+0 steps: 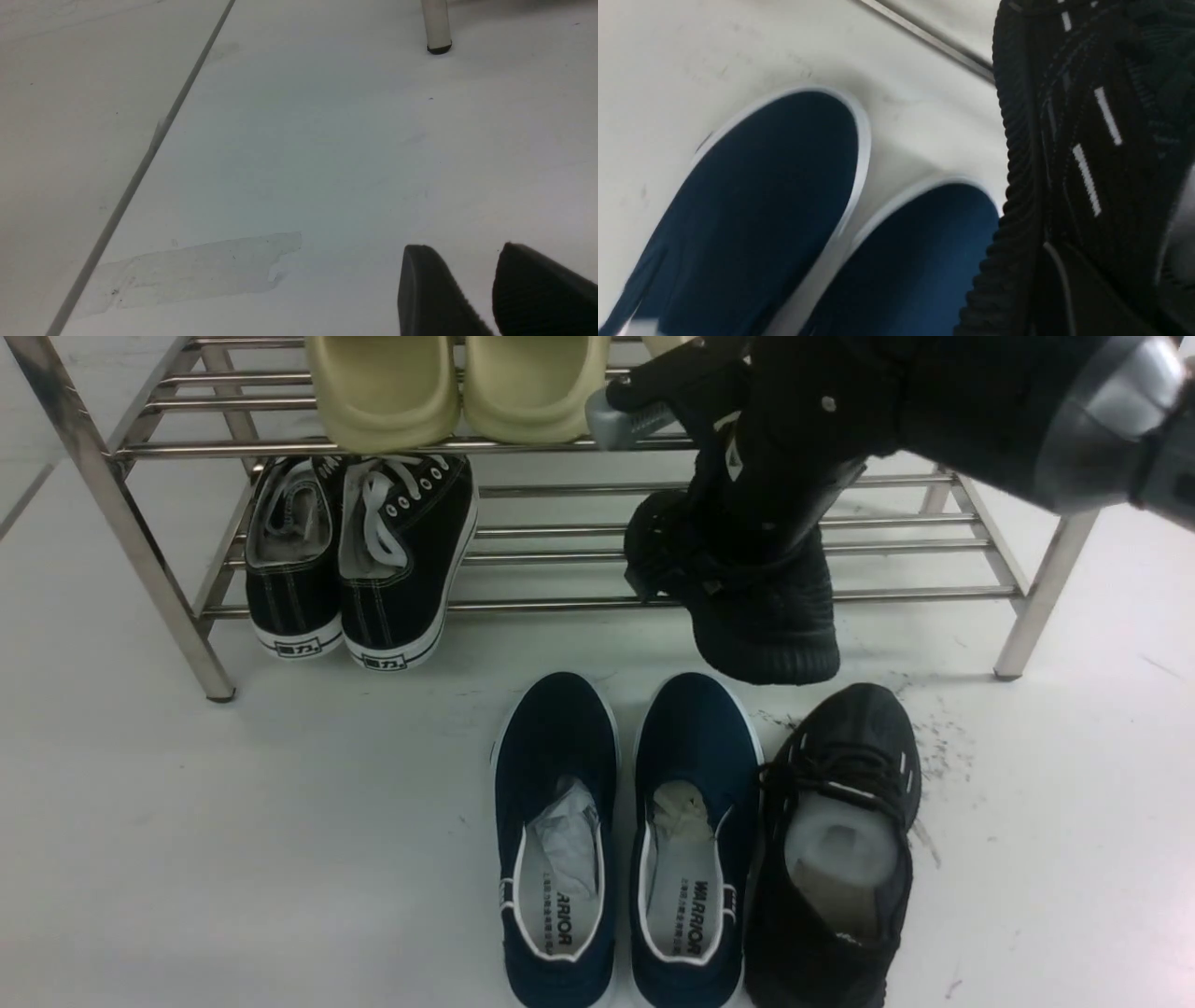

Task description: Take the shoes off the shelf with your hand on the white table.

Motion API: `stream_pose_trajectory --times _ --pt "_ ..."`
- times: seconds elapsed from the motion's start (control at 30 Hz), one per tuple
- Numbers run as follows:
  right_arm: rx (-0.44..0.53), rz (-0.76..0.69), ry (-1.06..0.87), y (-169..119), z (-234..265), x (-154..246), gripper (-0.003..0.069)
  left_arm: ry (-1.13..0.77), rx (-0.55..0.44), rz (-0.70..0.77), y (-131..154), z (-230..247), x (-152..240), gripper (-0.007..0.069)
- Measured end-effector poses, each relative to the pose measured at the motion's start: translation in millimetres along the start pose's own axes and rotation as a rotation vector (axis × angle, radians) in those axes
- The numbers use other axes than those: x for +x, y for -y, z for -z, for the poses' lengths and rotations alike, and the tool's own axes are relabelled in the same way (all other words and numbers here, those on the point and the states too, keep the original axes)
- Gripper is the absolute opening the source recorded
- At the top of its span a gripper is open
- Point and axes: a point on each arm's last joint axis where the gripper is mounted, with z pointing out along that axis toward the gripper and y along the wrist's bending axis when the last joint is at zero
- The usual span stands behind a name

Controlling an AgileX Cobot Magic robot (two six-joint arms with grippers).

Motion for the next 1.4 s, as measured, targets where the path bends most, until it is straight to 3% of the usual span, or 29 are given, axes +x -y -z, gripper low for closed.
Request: stream_pose_trajectory --times 0.33,0.6,0.8,0.9,1.2,1.4 --pt "-0.011 0.032 -0.107 9.1 58.3 17.1 0.0013 0.000 0.000 0.000 0.0 0.0 0.0 0.0242" --pt "-0.067 0.036 0.033 16.0 128.9 25.3 0.0013 0.000 0.000 0.000 0.0 0.0 0.0 0.0242" --pt "-0.074 0.006 0.066 25.1 168.0 61.2 0.0015 0.000 0.000 0.000 0.0 0.0 0.0 0.0242" --pt "-0.050 -0.038 0.056 33.5 183.2 97.3 0.0015 0.000 0.000 0.000 0.0 0.0 0.0 0.0242" --pt "0.086 -0.202 0.033 54.7 187.0 178.6 0.0016 0.000 0.000 0.000 0.0 0.0 0.0 0.0242" --pt "0.106 -0.261 0.010 50.9 135.4 210.3 0.0016 0.000 0.000 0.000 0.0 0.0 0.0 0.0242"
